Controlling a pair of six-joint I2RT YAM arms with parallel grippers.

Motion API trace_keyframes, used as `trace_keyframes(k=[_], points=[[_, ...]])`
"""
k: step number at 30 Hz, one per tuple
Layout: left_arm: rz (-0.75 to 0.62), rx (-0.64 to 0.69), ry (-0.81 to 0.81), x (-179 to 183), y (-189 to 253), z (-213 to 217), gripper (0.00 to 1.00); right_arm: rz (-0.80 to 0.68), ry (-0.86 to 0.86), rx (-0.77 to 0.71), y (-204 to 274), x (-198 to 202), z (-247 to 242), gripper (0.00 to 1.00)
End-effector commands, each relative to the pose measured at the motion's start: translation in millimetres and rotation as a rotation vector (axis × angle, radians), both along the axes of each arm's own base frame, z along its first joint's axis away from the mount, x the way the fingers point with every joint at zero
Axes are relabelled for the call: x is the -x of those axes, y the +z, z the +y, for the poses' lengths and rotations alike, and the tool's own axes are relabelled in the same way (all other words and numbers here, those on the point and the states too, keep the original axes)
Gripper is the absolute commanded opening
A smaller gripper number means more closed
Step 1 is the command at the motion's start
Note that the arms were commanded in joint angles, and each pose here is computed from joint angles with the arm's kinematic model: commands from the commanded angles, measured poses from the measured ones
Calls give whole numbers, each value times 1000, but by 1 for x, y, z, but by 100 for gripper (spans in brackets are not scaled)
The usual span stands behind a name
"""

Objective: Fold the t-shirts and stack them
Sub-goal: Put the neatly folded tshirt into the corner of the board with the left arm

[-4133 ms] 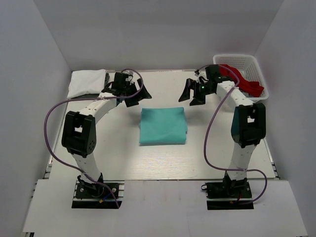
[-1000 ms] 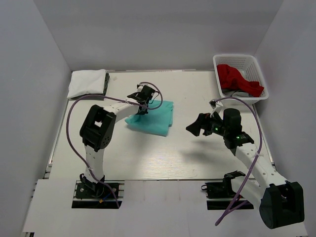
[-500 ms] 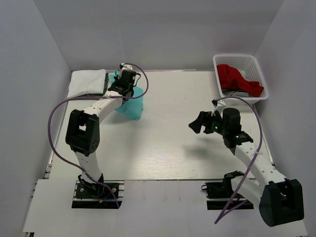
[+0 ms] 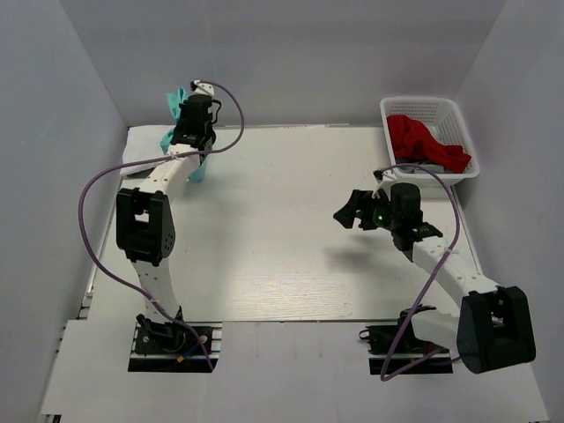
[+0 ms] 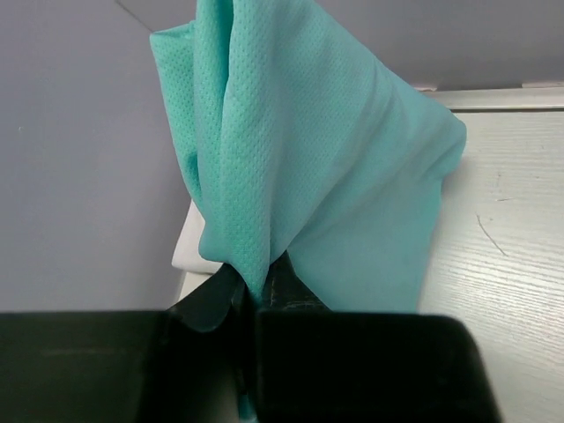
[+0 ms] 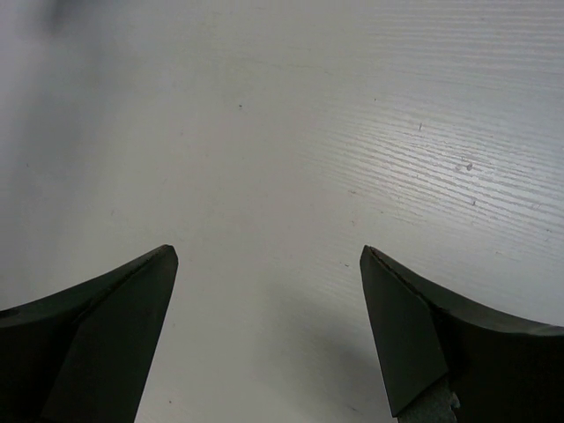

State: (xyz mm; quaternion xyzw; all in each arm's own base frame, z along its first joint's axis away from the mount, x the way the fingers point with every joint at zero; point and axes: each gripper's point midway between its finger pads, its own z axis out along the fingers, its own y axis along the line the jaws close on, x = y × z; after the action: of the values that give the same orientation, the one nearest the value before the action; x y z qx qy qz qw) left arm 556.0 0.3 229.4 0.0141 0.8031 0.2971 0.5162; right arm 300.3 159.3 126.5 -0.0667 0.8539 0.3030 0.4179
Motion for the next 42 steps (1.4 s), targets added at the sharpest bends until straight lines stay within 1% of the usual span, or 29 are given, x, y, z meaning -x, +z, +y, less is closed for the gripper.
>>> trace_keyframes(k=[1,2,4,6,8,9,10,13,17,19,21,22,24,29,34,39,41,42], points=[[-99,2,-36,-14,49,8,0,-85,0,-40,30,-23,7,90],[-112,13,-64,-17,54,3,0,-86,4,-43,31,-24,8,90],[-125,10,-67,-20,69,12,0,-68,15,-51,28,-26,11,90],[-116,9,-88,-23,72,13,0,-63,24,-62,30,-28,14,90],[-133,6,-101,-25,85,15,0,-56,35,-69,29,-31,17,90],[-142,6,-91,-25,92,21,0,-54,42,-76,29,-31,19,90],[-128,-3,-93,-27,87,21,0,-49,48,-83,30,-31,20,90],[-139,-12,-61,-28,96,41,0,-43,56,-87,30,-34,22,90],[-97,-2,-57,-36,79,52,0,-44,57,-99,36,-38,24,90],[-77,25,-55,-42,64,55,0,-46,59,-97,37,-41,25,90],[-71,33,-31,-45,56,67,0,-33,60,-102,38,-45,27,90],[-49,36,-40,-50,43,65,0,-33,61,-100,38,-46,28,90],[-59,49,-21,-56,41,78,0,-29,67,-104,38,-51,30,90],[-36,48,13,-70,23,99,0,-6,81,-134,39,-57,38,90],[-61,42,64,-83,12,127,0,-3,98,-144,40,-58,41,90],[-44,29,100,-81,1,148,0,14,101,-147,38,-62,43,90],[-44,28,125,-77,1,164,0,26,111,-157,36,-64,45,90],[-33,33,112,-78,-5,162,0,31,118,-158,35,-65,48,90]])
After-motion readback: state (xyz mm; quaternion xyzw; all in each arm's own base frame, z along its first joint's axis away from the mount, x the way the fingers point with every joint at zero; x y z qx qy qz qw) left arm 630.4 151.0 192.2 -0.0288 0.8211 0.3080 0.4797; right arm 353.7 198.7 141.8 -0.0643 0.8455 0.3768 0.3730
